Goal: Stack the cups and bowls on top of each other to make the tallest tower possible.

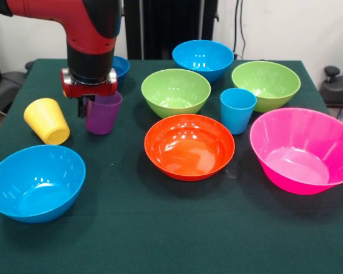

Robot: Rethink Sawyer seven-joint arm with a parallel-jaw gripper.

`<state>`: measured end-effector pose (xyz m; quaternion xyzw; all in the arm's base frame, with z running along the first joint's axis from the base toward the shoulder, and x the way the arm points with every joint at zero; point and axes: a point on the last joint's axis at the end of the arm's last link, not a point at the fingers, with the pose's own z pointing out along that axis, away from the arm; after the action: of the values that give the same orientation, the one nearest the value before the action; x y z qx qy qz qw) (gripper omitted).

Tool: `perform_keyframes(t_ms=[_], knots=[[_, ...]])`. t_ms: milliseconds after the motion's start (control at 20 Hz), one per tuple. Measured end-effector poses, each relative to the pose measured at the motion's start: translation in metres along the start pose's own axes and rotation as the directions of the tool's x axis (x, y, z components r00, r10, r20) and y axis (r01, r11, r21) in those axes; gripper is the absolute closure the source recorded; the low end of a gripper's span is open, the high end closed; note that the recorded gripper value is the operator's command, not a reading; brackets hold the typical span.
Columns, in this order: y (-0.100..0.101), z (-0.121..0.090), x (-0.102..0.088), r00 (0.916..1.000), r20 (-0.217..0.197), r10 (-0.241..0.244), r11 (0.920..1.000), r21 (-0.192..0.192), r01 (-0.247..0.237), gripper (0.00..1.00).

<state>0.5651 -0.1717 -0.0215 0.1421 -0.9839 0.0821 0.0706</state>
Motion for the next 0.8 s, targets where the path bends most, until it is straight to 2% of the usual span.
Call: perform_keyframes(t_ms=[250,800], knots=[[-0.002,-0.004,0.008,0.998,-0.063,0.003,1.0,-0.006,-0.003,1.0],[-0.004,-0.012,0.005,0.9928,-0.119,0.004,0.9999,-0.015,-0.006,1.0]])
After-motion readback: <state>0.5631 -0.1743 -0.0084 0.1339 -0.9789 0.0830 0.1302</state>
